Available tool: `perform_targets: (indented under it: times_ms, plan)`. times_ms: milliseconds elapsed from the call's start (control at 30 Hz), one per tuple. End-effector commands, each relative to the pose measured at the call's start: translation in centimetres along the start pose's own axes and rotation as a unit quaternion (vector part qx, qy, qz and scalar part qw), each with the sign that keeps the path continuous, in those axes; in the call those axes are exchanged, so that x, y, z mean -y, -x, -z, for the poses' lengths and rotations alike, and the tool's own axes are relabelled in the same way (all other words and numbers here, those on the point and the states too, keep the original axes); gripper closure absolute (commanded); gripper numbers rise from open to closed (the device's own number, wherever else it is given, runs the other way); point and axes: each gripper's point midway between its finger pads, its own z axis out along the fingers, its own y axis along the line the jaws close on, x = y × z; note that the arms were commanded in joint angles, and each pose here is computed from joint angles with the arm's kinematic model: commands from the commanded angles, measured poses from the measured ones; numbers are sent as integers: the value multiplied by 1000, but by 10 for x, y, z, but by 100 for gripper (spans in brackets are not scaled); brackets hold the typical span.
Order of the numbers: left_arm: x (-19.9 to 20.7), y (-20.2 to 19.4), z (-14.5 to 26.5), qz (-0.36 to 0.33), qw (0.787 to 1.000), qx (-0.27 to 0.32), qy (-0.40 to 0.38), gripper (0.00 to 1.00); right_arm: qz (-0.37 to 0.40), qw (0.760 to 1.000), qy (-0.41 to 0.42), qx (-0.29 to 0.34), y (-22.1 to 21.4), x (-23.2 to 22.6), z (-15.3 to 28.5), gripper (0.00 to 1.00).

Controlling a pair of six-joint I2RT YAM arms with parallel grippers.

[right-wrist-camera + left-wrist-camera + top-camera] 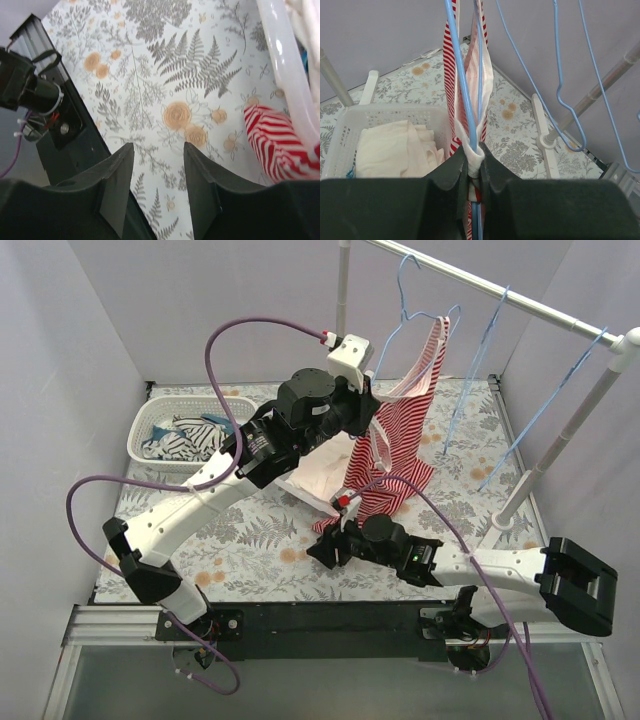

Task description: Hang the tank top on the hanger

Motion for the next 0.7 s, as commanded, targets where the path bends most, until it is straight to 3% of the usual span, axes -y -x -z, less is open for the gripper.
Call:
perform_targets:
  times_ms: [0,300,667]
  plan:
    - [8,49,14,17,997,69,-9,100,-28,993,-30,109,61,-3,-17,48]
    - [8,52,17,13,997,72,-11,100,-77,951,-230,191,56,84,22,46]
    - [10,50,13,9,997,69,-15,100,-90,898,-357,240,58,142,81,42]
